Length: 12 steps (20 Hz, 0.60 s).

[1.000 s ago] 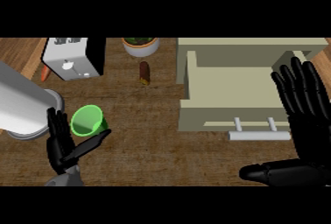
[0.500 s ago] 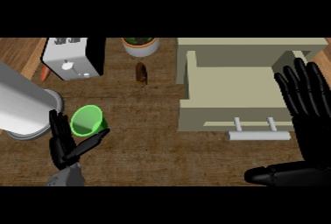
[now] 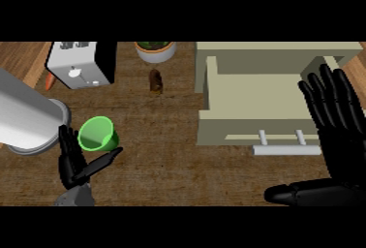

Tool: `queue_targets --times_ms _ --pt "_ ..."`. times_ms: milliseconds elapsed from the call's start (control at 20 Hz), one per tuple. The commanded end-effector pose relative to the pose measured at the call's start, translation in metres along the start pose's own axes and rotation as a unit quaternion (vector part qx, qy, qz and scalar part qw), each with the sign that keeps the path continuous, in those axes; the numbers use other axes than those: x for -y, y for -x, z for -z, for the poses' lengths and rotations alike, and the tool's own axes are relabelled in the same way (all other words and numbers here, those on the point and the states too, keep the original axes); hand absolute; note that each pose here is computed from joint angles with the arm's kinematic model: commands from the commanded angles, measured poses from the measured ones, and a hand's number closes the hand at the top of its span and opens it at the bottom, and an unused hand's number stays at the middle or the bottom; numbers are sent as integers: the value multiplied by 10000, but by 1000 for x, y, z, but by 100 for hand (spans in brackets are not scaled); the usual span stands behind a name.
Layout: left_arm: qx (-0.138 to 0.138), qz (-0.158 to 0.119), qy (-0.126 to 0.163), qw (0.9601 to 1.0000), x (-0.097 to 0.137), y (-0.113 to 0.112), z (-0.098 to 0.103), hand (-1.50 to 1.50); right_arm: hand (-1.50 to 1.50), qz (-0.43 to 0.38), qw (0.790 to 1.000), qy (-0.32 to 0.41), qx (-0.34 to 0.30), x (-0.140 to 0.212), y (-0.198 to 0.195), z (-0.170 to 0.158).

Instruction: Pick up the cup, place it into the drawer and close the drawer

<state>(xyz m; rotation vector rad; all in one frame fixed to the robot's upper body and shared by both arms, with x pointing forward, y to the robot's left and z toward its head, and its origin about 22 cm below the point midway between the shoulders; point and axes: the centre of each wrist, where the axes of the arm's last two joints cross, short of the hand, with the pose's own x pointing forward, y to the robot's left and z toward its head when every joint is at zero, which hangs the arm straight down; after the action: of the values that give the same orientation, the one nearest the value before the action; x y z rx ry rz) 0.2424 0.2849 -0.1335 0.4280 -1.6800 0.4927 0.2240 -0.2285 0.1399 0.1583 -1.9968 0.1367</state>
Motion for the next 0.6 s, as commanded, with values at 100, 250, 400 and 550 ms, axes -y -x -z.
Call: queue_targets --times_ms 100,250,400,550 --pt "0 -123 36 9999 19 3 7 -150 -150 6 10000 5 79 3 -14 0" --pt "112 -262 -6 9996 24 17 2 -150 -150 -19 10000 -62 57 27 -1 -16" --pt "-15 -481 -15 9988 18 12 17 -150 -150 -32 10000 -38 1 8 5 -8" --pt "-138 -603 158 9980 6 9 23 -150 -150 32 9999 -126 -70 7 -5 -4"
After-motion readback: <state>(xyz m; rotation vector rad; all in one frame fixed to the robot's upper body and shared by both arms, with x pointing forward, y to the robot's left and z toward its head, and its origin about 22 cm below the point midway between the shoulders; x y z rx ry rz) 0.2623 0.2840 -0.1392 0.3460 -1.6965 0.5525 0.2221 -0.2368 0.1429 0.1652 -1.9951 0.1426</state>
